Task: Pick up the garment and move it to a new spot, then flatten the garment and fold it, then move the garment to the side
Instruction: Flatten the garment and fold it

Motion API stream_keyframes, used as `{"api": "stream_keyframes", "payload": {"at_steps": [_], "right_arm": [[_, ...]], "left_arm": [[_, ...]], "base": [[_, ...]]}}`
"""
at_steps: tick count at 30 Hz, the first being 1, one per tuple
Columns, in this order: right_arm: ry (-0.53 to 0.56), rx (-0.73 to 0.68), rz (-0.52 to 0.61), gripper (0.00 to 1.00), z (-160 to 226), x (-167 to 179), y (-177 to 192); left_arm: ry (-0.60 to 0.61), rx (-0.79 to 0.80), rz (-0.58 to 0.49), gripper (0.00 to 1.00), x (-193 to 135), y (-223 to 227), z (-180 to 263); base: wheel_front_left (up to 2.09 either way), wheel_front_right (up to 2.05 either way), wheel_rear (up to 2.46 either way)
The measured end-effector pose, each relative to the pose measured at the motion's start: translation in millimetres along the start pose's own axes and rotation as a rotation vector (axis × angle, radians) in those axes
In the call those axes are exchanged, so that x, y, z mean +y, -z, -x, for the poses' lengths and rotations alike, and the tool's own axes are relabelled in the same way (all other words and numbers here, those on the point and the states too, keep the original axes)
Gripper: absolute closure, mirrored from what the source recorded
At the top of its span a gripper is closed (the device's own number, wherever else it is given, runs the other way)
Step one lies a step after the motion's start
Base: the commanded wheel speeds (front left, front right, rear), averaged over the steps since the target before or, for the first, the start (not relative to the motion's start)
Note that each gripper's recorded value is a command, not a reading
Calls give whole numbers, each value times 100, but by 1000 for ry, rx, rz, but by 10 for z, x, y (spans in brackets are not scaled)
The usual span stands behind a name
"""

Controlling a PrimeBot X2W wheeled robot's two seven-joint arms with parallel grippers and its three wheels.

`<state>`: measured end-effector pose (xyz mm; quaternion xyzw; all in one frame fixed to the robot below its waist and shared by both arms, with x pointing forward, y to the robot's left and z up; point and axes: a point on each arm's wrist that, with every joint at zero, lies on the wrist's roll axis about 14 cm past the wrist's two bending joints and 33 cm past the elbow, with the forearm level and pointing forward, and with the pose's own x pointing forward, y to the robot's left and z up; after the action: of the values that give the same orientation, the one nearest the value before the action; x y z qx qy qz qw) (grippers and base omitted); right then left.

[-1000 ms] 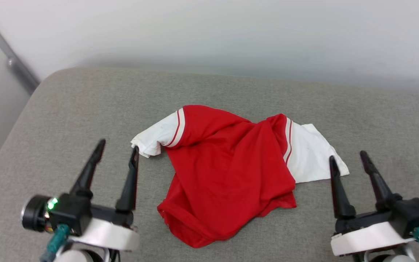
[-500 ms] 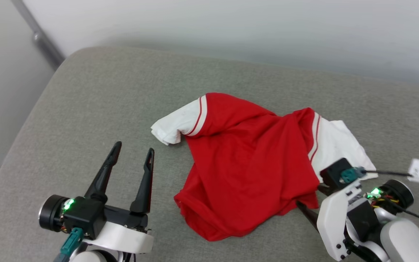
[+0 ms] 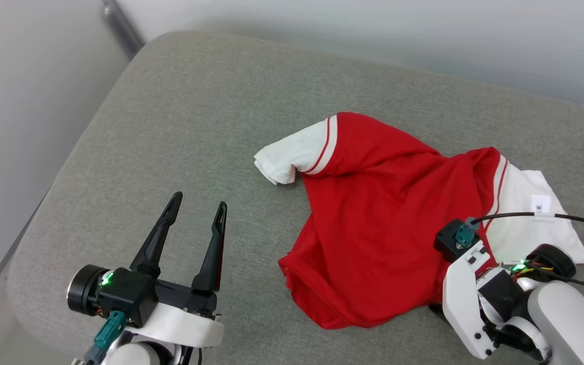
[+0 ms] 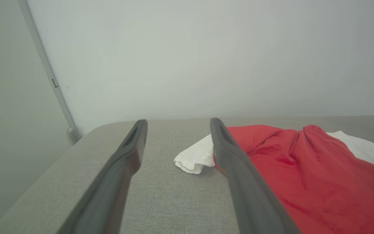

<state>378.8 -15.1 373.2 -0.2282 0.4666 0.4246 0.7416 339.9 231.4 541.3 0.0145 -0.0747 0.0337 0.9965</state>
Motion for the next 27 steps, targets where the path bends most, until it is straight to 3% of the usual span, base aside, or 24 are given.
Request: {"api": "stream_keyframes", "payload": {"at_steps": [6, 7, 8, 18, 27], "right_arm": [[-26, 44, 27, 4, -140, -13, 40], [-33, 46, 19, 87, -157, -13, 48], [-38, 46, 13, 100, -167, -15, 51], [-7, 38, -30, 100, 15, -117, 240], [99, 178, -152, 100, 552, -226, 1118]], "left_arm": [[-31, 17, -4, 0, 81, 47, 23], [-33, 18, -6, 0, 84, 52, 22], [-33, 20, -5, 0, 86, 58, 21], [-20, 19, -4, 0, 62, 84, 28], [34, -20, 14, 0, -58, -13, 85]], "base": [[0, 0, 0], [0, 0, 0], [0, 0, 0], [0, 0, 0], [0, 0, 0]]}}
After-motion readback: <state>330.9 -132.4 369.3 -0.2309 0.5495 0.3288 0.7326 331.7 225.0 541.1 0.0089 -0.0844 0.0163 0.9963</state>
